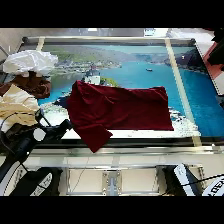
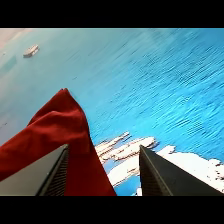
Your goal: Fold the shirts.
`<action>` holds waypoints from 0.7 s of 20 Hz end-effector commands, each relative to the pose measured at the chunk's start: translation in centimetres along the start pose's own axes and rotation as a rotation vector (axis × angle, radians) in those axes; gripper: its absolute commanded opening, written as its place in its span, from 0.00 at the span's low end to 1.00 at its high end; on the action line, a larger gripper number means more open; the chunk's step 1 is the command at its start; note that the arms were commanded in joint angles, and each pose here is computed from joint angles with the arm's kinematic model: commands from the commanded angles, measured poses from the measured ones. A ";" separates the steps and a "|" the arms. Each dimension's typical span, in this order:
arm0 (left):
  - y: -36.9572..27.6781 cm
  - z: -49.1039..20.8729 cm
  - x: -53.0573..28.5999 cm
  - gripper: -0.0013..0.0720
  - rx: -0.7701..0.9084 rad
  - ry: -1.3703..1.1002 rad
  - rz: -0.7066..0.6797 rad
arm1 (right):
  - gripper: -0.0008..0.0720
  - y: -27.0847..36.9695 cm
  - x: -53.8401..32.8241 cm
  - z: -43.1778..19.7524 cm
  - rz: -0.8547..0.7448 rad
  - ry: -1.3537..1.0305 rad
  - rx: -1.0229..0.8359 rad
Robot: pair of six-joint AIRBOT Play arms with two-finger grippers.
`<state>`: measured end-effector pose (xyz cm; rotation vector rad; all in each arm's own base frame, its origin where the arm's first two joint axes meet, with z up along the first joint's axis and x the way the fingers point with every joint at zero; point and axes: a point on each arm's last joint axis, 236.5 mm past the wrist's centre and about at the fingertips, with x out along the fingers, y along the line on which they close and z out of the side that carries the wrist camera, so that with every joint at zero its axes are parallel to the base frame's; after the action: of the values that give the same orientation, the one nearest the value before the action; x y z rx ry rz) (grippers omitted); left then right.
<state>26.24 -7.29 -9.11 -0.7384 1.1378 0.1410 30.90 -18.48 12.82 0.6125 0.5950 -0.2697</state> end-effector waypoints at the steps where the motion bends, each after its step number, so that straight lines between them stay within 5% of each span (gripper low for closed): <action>1: -1.5 -1.0 1.8 0.79 -0.036 0.055 -0.076 | 0.70 0.6 -0.1 -0.5 0.026 0.021 0.003; 5: -1.5 -0.7 3.2 0.77 -0.054 0.055 -0.085 | 0.70 0.7 -0.1 -0.6 0.029 0.026 0.004; 6: -1.3 -0.7 3.5 0.66 -0.074 0.054 -0.082 | 0.70 0.8 -0.1 -0.8 0.033 0.032 0.004; 8: -1.7 -1.3 4.0 0.61 -0.078 0.083 -0.099 | 0.70 1.1 -0.1 -1.6 0.049 0.065 0.004; 9: -2.0 -1.4 4.0 0.37 -0.071 0.090 -0.117 | 0.70 1.3 0.0 -2.4 0.062 0.091 0.013; 10: -2.5 -1.3 4.0 0.02 -0.055 0.085 -0.138 | 0.70 1.3 0.4 -3.9 0.078 0.135 0.033; 14: -5.2 0.0 3.2 0.03 -0.016 0.068 -0.211 | 0.70 -0.2 2.4 -15.9 0.103 0.425 0.214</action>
<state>28.54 -11.27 -10.96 -0.8610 1.1593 -0.0006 28.61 -13.13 6.13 0.7782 0.7905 -0.1497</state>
